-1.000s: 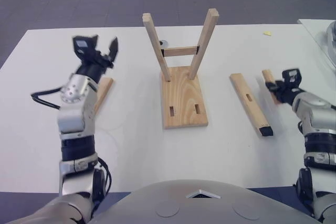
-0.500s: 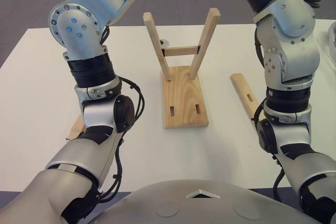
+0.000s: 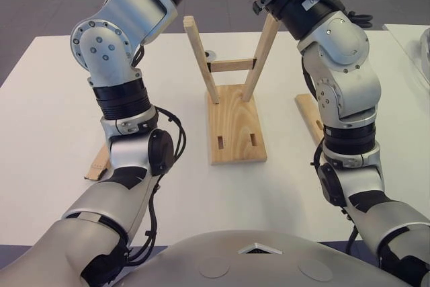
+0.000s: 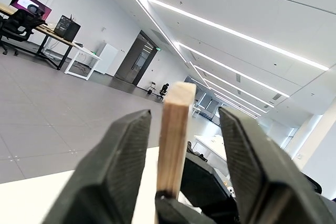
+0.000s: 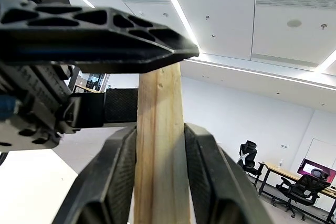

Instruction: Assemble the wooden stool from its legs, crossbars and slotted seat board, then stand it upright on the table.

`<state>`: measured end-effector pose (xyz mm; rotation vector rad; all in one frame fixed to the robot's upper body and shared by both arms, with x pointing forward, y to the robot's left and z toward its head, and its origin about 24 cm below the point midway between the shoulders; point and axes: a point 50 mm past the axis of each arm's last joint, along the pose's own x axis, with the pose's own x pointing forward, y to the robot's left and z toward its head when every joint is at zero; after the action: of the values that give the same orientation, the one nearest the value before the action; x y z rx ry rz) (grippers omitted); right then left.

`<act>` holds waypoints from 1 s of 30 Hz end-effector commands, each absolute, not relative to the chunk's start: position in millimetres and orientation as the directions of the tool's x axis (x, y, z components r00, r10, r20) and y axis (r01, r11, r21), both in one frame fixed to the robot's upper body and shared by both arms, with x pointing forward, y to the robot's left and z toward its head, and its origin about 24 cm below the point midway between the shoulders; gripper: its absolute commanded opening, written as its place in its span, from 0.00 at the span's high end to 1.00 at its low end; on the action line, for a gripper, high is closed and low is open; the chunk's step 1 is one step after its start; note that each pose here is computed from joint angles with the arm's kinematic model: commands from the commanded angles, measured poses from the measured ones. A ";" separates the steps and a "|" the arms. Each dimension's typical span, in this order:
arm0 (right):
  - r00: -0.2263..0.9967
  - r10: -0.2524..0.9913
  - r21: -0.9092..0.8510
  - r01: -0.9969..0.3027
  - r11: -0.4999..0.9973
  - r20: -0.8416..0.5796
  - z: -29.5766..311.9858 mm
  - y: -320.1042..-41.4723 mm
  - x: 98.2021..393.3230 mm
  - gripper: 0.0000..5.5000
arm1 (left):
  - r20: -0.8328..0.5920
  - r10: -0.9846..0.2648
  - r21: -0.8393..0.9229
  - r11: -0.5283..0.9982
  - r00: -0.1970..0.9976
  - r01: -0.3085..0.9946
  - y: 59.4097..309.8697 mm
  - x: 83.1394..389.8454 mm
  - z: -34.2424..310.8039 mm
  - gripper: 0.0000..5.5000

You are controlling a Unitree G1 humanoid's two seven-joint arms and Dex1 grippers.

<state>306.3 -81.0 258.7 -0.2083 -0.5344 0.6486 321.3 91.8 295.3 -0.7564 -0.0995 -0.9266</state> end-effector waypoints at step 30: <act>0.689 0.687 -0.264 -0.635 0.726 0.231 226.0 -85.2 300.7 0.76 | 0.241 -0.728 -0.563 0.433 0.641 0.704 96.7 316.3 260.2 0.79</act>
<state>298.2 -82.2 231.7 -0.1661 -0.3597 0.7702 315.1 95.2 260.2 -0.6756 0.0443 -0.8994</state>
